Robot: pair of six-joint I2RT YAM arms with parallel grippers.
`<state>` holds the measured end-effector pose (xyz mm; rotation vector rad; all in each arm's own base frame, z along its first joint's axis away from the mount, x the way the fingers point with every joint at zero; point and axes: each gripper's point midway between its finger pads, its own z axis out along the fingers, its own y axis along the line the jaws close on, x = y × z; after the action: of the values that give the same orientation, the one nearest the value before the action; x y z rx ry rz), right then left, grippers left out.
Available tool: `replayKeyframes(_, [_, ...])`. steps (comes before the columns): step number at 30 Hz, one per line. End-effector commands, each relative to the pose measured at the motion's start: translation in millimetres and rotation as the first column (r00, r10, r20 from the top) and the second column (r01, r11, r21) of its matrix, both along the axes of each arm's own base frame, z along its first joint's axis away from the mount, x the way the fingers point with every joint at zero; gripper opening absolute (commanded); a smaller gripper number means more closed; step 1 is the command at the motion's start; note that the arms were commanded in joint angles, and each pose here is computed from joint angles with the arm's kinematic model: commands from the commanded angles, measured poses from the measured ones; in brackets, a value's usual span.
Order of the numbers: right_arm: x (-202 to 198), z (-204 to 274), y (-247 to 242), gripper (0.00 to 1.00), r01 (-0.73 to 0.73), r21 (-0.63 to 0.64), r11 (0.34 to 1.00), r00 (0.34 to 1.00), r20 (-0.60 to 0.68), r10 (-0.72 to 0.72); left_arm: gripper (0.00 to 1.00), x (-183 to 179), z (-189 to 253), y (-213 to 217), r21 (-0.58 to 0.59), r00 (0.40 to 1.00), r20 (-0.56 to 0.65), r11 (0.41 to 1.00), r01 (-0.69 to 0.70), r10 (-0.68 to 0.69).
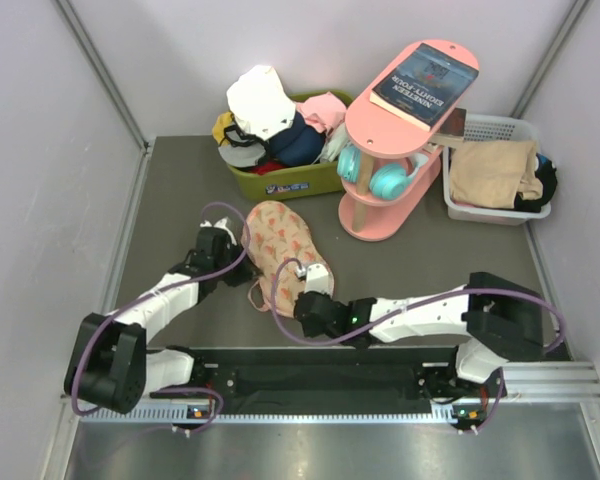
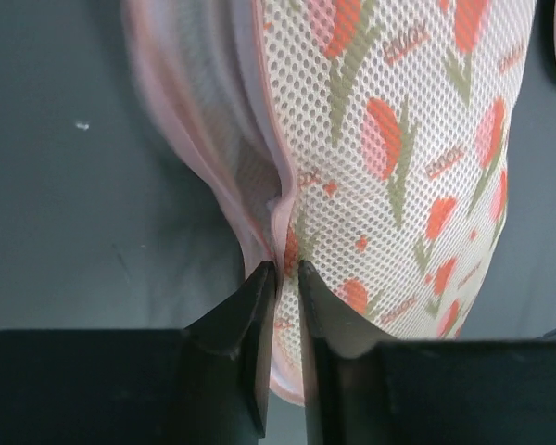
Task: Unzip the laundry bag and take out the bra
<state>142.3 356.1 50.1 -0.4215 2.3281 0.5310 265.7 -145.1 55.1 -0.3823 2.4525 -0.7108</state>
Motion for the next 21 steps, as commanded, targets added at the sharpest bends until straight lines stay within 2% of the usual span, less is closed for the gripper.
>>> replayKeyframes(1, [-25,13,51,0.00,-0.113,0.085,0.990,0.993,-0.022,0.115,0.28,15,21,-6,-0.002,0.995,0.080,0.999,0.054,-0.054])
replayKeyframes(3, [-28,24,72,0.00,-0.135,0.141,0.981,0.990,-0.017,0.139,0.43,14,24,-7,-0.008,0.994,0.089,0.998,0.063,-0.062])
replayKeyframes(4, [-28,21,77,0.00,-0.140,0.141,0.980,0.989,-0.020,0.145,0.60,14,26,-8,-0.008,0.993,0.095,0.997,0.071,-0.069])
replayKeyframes(7, [-25,32,92,0.00,-0.154,0.171,0.973,0.988,0.000,0.156,0.79,8,28,-1,0.024,0.994,0.081,0.998,0.066,-0.068])
replayKeyframes(13, [-10,42,95,0.00,-0.141,0.169,0.975,0.990,0.038,0.137,0.85,-9,33,31,0.140,0.997,0.071,0.989,-0.039,0.029])
replayKeyframes(16, [-4,47,95,0.00,-0.127,0.178,0.976,0.992,0.050,0.120,0.84,-22,34,34,0.124,0.996,0.065,0.990,-0.068,0.060])
replayKeyframes(21, [6,53,95,0.00,-0.110,0.184,0.977,0.993,0.068,0.100,0.78,-44,27,31,0.070,0.998,0.024,0.995,-0.067,0.065])
